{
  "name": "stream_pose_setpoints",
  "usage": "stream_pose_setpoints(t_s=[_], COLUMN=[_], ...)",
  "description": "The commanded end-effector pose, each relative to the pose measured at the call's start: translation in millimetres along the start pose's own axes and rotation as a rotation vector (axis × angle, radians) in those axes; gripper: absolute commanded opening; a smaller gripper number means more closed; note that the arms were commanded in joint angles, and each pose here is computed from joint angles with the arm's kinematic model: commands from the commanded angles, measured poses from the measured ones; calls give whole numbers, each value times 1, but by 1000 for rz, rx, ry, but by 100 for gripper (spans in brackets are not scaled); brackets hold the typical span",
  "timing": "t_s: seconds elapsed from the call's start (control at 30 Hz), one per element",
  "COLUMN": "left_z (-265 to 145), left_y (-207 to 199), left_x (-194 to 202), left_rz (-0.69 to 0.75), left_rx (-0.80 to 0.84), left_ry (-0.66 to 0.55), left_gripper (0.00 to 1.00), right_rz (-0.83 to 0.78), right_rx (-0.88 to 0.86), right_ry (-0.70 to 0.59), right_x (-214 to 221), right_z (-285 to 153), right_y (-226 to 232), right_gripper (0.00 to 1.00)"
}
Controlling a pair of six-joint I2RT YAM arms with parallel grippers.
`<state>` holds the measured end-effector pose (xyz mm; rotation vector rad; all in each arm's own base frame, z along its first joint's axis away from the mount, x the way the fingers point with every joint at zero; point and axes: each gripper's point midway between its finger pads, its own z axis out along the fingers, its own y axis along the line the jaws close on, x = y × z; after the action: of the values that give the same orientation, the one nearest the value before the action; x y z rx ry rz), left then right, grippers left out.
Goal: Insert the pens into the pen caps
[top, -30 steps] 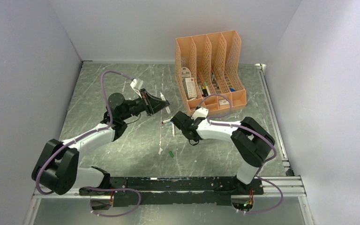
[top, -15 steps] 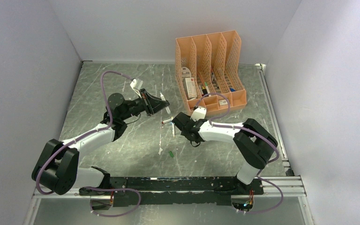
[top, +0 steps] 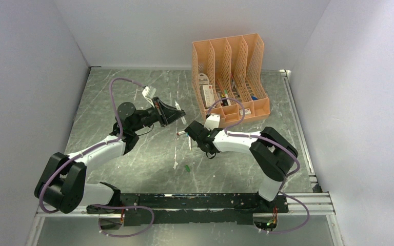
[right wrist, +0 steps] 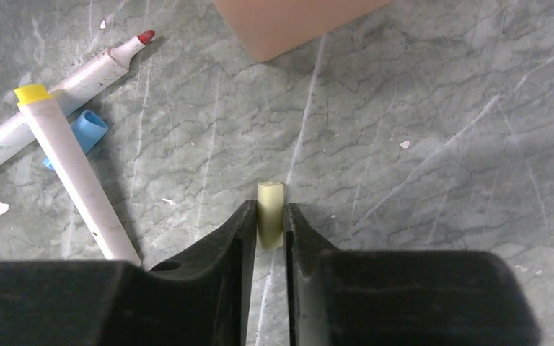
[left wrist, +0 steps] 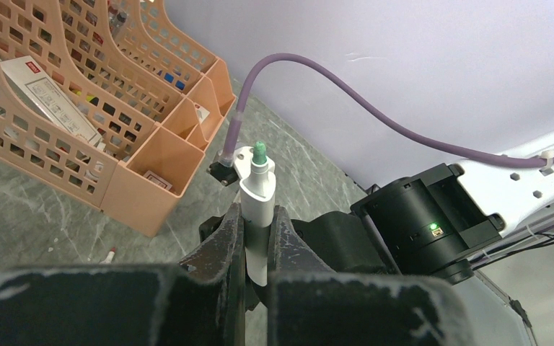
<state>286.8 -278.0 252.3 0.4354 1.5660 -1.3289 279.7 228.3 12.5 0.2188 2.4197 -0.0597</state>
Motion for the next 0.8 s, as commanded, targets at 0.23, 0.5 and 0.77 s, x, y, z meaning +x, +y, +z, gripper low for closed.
stream_pose_setpoints(t_s=[0.23, 0.5, 0.77], left_z=[-10, 2, 10], left_y=[-4, -31, -68], left_x=[-11, 1, 35], left_rz=[24, 2, -92], left_rx=[13, 121, 290], left_ry=[-30, -2, 12], left_gripper=[7, 7, 7], right_rz=[-39, 167, 185], right_rx=[50, -477, -856], right_ry=[12, -240, -438], right_x=[10, -75, -154], right_z=[-5, -86, -174], right_y=[-29, 2, 13], right_gripper=[0, 0, 0])
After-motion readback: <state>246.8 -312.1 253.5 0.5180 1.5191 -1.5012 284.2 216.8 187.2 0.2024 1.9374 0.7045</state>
